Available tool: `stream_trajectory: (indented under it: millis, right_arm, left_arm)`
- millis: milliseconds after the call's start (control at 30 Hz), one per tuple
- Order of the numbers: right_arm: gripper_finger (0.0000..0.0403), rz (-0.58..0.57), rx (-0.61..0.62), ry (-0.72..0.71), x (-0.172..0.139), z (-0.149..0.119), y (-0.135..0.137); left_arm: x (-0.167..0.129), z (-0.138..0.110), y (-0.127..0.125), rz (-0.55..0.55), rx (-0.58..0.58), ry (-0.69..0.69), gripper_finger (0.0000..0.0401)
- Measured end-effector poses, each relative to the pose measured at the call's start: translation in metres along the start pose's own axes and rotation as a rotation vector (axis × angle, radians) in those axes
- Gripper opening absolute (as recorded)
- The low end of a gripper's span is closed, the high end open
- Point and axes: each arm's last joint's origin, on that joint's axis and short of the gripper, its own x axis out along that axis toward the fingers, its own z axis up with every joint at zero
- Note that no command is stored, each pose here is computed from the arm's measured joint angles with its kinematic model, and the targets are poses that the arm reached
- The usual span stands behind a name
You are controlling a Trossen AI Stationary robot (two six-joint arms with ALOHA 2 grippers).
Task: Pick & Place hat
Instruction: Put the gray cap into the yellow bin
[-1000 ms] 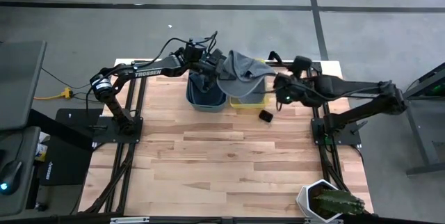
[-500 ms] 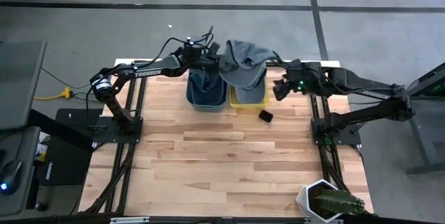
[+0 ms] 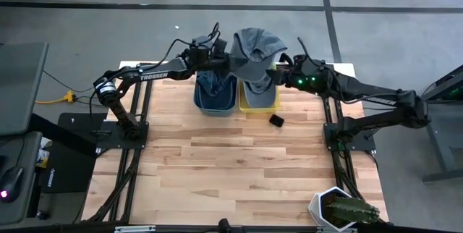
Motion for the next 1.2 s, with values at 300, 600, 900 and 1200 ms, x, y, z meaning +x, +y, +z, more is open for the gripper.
stream_trajectory:
  millis: [300,600,900,1200]
  right_arm:
    - [0.0215,-0.023,0.128,-0.045,0.016,-0.005,-0.025]
    - [0.0215,0.036,0.163,-0.170,0.023,0.007,-0.026]
    - [0.0214,0.075,0.194,-0.206,0.054,0.009,-0.029]
    - [0.0120,0.035,0.153,-0.243,0.060,0.009,-0.033]
  left_arm:
    - [0.001,-0.002,-0.005,-0.021,0.074,-0.007,0.0000]
    - [0.001,-0.003,-0.005,-0.029,0.100,0.004,0.0000]
    - [0.001,-0.004,-0.006,-0.074,0.142,0.041,0.0000]
    - [0.001,-0.005,-0.007,-0.125,0.161,0.089,0.0000]
